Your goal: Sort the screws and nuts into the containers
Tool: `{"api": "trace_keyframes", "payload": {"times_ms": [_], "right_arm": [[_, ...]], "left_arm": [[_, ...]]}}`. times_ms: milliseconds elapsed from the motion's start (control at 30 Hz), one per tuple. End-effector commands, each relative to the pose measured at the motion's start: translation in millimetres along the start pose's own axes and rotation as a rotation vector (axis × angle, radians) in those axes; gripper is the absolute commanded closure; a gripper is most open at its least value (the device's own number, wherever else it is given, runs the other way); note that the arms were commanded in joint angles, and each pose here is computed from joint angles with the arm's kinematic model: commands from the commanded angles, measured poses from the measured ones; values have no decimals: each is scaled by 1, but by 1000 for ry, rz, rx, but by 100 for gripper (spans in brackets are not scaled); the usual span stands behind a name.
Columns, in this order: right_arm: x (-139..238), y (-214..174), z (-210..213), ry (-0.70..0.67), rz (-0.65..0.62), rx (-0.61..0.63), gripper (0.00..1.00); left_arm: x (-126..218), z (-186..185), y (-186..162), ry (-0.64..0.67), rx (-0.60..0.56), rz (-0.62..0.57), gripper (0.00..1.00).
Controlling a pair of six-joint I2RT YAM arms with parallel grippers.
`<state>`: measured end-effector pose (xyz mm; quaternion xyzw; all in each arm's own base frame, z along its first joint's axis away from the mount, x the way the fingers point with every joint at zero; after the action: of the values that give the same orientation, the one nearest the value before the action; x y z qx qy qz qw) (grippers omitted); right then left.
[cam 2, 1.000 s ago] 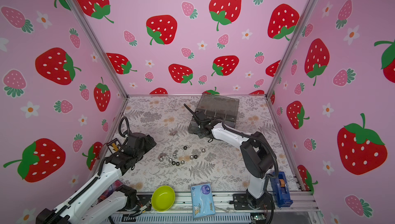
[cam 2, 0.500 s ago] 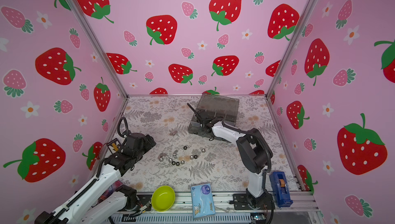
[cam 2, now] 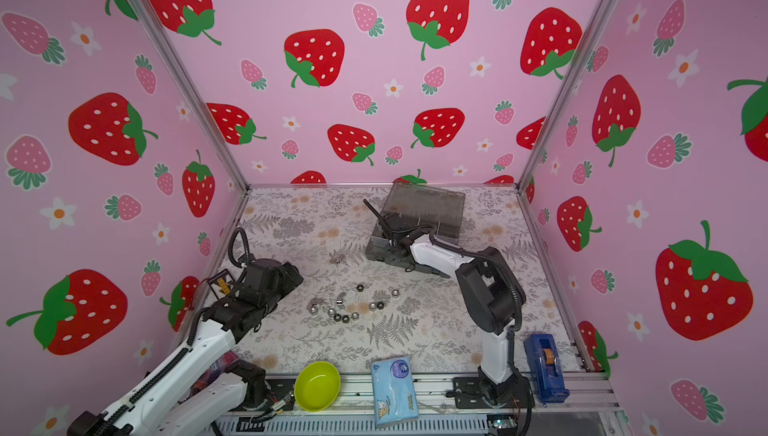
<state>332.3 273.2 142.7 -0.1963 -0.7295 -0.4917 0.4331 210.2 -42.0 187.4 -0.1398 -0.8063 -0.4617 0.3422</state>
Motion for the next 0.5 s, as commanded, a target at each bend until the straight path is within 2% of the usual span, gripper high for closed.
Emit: {"api": "trace_keyframes", "payload": {"times_ms": [0, 233, 467], "right_arm": [[22, 14, 0, 20, -45, -12, 54], [57, 31, 29, 97, -146, 3, 49], [60, 42, 85, 173, -168, 106, 49]], "left_arm": [[0, 6, 0, 30, 10, -11, 1], [-1, 5, -1, 22, 13, -5, 1], [0, 2, 2, 15, 13, -8, 1]]}}
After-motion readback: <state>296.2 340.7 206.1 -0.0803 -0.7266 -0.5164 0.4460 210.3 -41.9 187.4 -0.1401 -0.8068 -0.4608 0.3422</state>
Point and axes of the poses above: each gripper's point midway between its finger pads, its own x axis back along the fingers, its own z axis along the line the jaws close on, y = z × x, the point moved 8 cm from there along x, back along the fingers, and after that the axes turned 6 degrees about -x, right-handed, at the moved point
